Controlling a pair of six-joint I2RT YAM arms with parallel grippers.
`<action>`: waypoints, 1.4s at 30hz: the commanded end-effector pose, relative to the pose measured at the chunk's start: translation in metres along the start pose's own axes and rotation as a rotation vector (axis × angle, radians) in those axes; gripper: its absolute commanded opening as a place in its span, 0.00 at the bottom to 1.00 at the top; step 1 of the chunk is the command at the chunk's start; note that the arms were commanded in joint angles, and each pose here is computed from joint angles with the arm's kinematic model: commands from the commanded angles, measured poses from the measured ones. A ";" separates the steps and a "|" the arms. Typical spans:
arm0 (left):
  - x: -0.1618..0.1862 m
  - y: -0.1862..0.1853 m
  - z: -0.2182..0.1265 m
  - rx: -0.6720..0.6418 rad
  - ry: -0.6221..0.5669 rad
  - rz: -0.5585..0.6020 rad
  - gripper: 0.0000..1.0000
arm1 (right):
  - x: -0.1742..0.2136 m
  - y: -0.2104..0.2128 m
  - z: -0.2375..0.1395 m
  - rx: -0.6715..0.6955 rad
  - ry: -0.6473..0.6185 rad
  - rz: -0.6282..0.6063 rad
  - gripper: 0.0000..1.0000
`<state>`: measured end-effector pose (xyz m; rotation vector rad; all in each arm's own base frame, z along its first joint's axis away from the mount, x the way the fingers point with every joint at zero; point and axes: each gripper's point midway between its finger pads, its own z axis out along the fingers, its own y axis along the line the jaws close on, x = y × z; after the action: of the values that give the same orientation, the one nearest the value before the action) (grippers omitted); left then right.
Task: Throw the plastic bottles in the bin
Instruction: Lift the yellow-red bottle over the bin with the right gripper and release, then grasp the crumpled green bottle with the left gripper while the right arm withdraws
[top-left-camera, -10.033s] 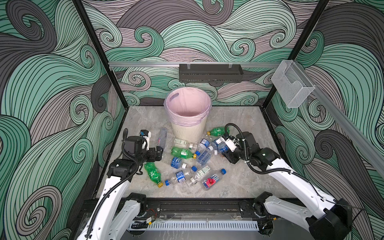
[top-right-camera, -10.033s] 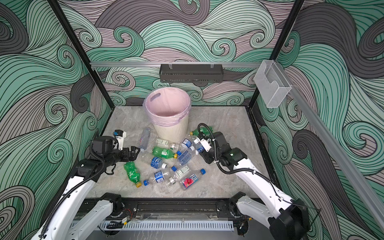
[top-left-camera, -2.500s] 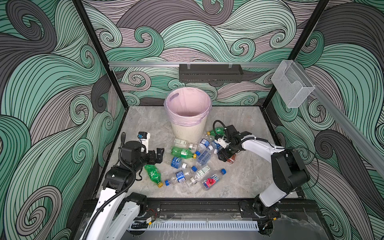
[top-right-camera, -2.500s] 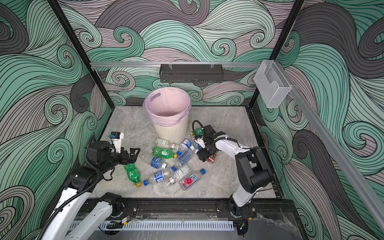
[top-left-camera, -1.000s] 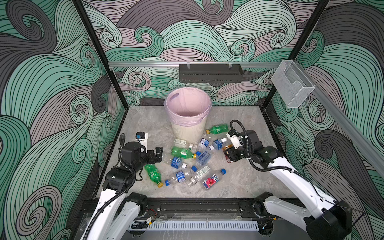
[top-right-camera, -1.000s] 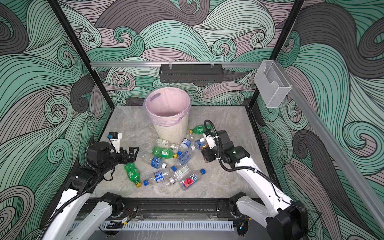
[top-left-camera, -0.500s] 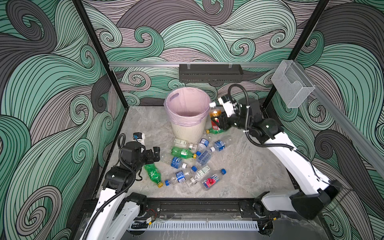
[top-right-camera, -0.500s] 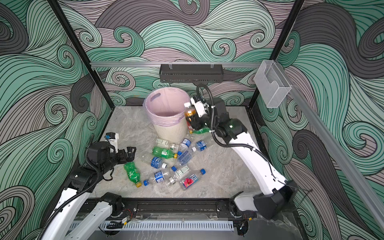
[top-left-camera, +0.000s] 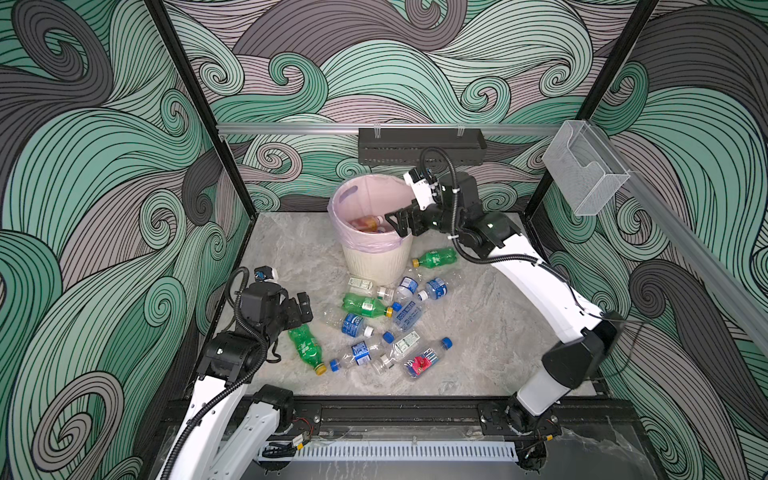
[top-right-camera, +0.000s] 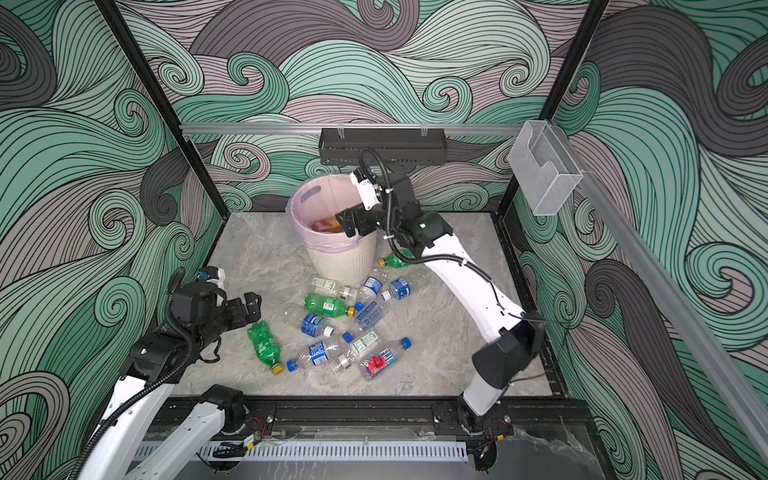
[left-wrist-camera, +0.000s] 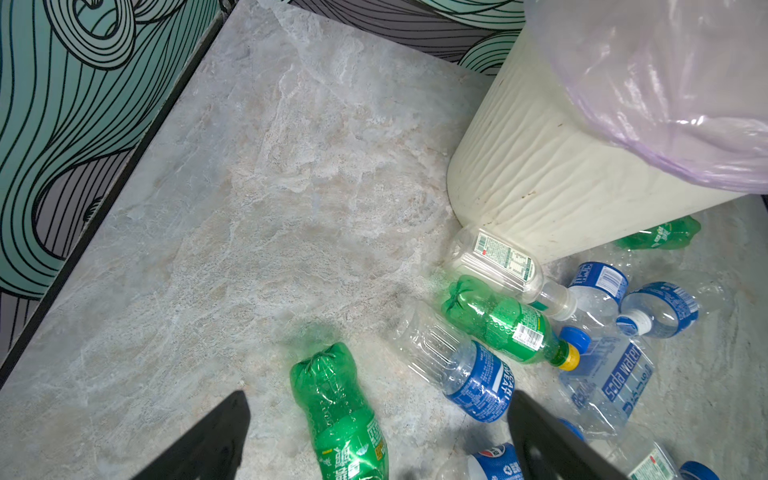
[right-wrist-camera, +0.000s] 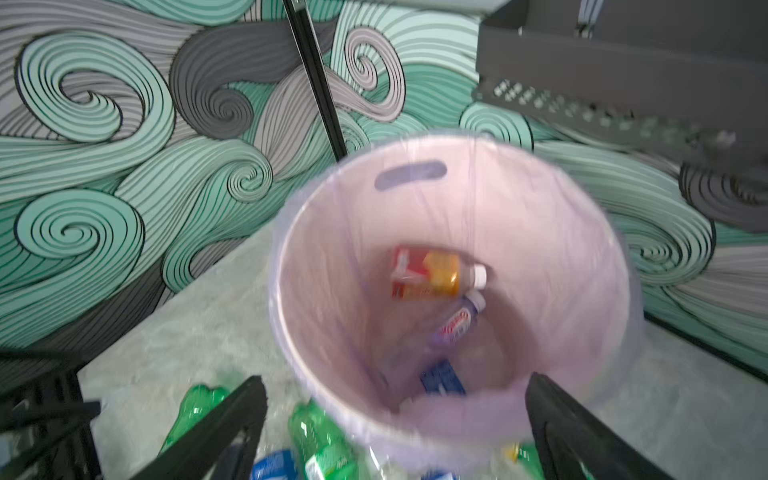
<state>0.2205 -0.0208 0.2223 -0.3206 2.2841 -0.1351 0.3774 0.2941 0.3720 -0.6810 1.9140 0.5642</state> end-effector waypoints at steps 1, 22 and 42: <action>-0.003 0.004 -0.002 -0.034 0.013 -0.029 0.99 | -0.018 0.003 -0.048 0.031 -0.158 -0.054 1.00; 0.069 0.044 0.015 -0.259 0.221 -0.330 0.97 | 0.167 -0.047 -0.098 0.270 -0.003 0.043 1.00; 0.136 0.029 0.073 -0.224 0.439 -0.428 0.92 | 0.203 -0.054 -0.096 0.301 0.052 0.087 1.00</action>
<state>0.1744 -0.0247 0.0708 -0.9645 2.6578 -0.1302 0.2782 0.1530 0.2204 -0.4534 2.0370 0.3123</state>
